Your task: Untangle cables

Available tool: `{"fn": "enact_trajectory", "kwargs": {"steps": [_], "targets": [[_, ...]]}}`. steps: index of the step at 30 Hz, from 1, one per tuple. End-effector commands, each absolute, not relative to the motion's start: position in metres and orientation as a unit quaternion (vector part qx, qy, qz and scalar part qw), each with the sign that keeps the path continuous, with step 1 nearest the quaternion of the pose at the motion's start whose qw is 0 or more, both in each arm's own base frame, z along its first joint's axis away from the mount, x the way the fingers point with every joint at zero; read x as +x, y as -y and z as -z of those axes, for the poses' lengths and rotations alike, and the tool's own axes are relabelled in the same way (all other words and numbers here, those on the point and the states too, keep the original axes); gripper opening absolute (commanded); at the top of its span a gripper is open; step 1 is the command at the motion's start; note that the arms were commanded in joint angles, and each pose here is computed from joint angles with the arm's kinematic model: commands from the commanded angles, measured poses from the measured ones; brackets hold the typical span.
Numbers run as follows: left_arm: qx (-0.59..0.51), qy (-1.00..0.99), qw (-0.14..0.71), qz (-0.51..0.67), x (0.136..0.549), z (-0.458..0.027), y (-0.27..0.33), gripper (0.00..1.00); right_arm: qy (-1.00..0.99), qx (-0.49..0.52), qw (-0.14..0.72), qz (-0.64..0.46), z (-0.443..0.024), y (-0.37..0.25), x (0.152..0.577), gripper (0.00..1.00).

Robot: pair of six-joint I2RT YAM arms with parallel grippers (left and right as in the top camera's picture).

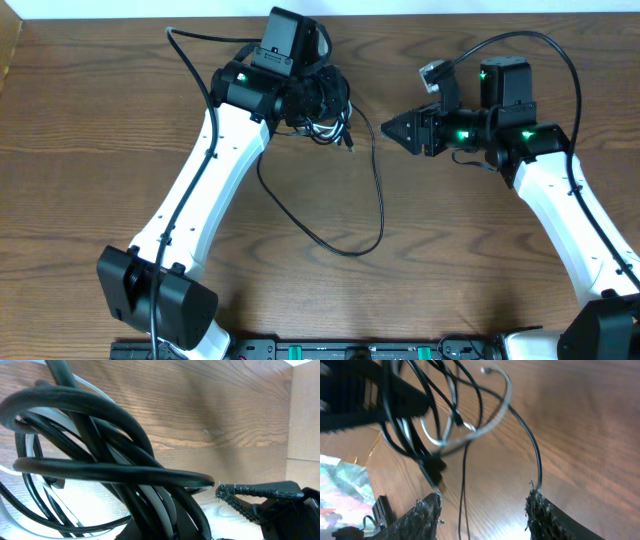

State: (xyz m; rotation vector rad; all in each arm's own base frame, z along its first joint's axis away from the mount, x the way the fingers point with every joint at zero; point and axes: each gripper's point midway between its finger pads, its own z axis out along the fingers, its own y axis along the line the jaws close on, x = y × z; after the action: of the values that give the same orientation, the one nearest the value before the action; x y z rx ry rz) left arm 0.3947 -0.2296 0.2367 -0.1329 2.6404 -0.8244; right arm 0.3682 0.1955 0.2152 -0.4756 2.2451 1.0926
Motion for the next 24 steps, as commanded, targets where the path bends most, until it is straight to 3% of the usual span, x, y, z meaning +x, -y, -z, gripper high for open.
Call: {"fn": "enact_trajectory", "kwargs": {"steps": [1,24], "targets": [[-0.044,-0.934,0.179,0.307,0.393,-0.241,0.235,0.07,-0.828,-0.189,0.302,-0.433,-0.229,-0.204,0.367,0.52],[-0.088,-0.926,0.147,0.336,0.388,-0.244,0.242,0.07,-0.811,-0.194,0.326,-0.445,-0.247,-0.251,0.366,0.49]]}}
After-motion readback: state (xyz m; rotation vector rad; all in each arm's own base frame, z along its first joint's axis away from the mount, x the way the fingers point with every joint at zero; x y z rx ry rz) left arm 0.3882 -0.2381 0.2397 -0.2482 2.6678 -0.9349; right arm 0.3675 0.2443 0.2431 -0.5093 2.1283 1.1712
